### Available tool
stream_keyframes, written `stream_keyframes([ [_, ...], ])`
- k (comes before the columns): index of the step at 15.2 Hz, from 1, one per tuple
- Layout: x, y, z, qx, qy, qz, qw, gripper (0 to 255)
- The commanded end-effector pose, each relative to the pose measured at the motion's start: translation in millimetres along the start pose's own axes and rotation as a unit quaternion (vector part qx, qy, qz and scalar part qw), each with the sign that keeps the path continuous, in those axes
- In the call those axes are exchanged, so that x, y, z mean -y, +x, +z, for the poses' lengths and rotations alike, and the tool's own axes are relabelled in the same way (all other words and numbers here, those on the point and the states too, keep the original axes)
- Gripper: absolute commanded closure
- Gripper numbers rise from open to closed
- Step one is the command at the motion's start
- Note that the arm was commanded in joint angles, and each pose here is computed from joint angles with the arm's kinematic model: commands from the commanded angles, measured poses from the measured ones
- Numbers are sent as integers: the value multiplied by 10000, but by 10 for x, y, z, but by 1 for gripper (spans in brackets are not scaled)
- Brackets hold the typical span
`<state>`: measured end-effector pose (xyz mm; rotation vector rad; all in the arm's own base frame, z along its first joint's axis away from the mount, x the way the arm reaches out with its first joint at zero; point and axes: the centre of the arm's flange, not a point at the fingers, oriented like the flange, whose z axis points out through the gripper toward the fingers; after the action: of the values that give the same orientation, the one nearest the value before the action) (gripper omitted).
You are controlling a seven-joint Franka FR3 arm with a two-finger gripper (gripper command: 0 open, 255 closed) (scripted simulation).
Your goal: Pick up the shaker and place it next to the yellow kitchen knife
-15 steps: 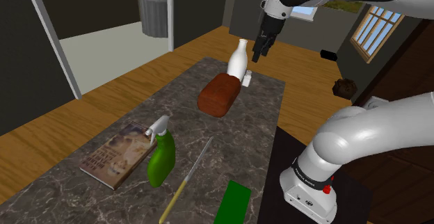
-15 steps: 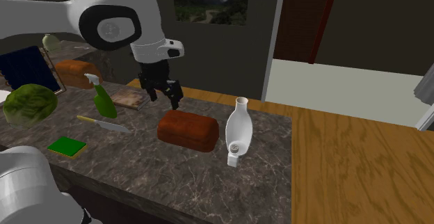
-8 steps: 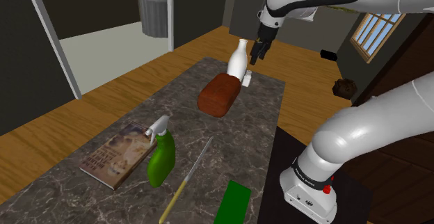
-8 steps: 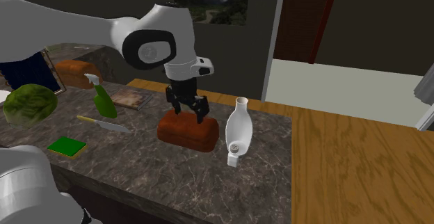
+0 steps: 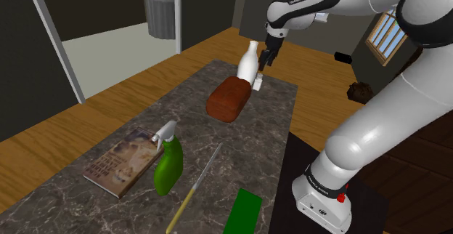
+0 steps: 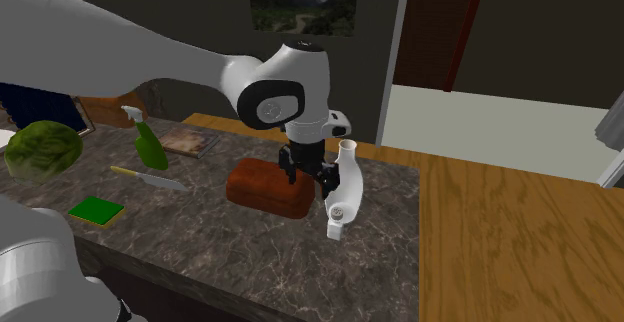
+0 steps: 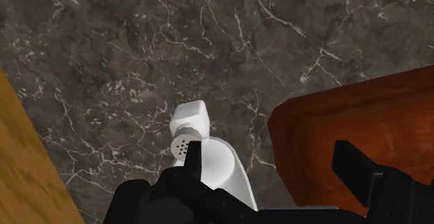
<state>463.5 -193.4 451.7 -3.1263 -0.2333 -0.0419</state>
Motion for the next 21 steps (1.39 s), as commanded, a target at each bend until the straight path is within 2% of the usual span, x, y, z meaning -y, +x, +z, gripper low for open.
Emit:
stream_keyframes([
  [1, -218, 107, 150, 27, 1, 17, 10000, 0],
  [5, -632, 287, 440, 79, 11, 58, 10000, 0],
  [13, -634, 281, 841, 79, 11, 59, 10000, 0],
  [21, -634, 281, 841, 79, 11, 59, 10000, 0],
])
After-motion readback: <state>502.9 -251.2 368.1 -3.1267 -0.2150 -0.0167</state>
